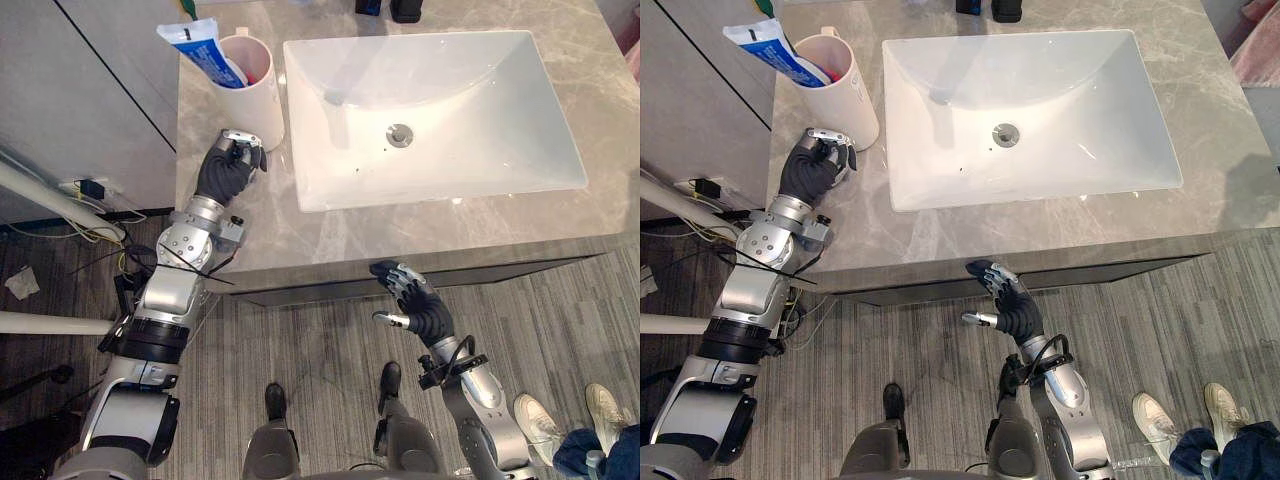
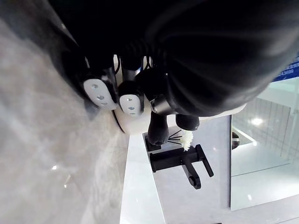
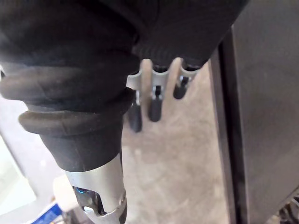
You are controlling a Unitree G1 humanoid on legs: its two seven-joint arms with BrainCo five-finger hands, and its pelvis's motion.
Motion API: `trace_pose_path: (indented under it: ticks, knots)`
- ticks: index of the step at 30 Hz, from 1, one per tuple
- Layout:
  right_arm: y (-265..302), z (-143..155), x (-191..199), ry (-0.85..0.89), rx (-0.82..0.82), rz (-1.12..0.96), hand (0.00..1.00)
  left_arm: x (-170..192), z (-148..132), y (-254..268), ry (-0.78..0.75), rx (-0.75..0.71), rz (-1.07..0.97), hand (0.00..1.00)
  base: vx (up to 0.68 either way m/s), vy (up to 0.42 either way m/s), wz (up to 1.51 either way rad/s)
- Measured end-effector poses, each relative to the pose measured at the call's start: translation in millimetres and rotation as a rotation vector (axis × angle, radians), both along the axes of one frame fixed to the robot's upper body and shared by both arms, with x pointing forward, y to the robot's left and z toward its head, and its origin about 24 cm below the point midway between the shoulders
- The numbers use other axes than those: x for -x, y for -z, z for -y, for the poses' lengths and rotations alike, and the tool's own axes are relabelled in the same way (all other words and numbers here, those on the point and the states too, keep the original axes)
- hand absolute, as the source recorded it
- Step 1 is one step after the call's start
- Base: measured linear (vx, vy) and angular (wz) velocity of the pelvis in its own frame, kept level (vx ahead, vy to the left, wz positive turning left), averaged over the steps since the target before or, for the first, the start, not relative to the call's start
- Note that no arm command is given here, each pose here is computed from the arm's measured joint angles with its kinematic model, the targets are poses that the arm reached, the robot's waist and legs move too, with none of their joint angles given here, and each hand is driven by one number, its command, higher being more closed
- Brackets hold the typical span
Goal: Organize washtable
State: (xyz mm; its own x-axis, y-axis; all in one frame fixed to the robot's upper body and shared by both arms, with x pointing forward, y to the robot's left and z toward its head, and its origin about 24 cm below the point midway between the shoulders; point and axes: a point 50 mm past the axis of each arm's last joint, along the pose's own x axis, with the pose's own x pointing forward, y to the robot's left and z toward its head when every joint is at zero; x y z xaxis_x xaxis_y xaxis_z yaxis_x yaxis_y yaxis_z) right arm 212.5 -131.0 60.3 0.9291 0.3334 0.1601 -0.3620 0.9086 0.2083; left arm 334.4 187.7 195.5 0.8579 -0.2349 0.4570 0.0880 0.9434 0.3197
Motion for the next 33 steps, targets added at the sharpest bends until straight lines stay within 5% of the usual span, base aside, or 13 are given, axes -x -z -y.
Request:
trace_pose_path:
  ticks: [23, 33]
  knots:
    - [3, -4, 3, -0.015, -0.004, -0.016, 0.00, -22, -14, -39, -0.121, 0.006, 0.055, 1.00, -0.03, -0.006, -0.02]
    - [8, -5, 8, -0.016, -0.010, -0.042, 0.00, 7, 4, 7, -0.016, 0.042, -0.011, 1.00, -0.01, -0.004, 0.06]
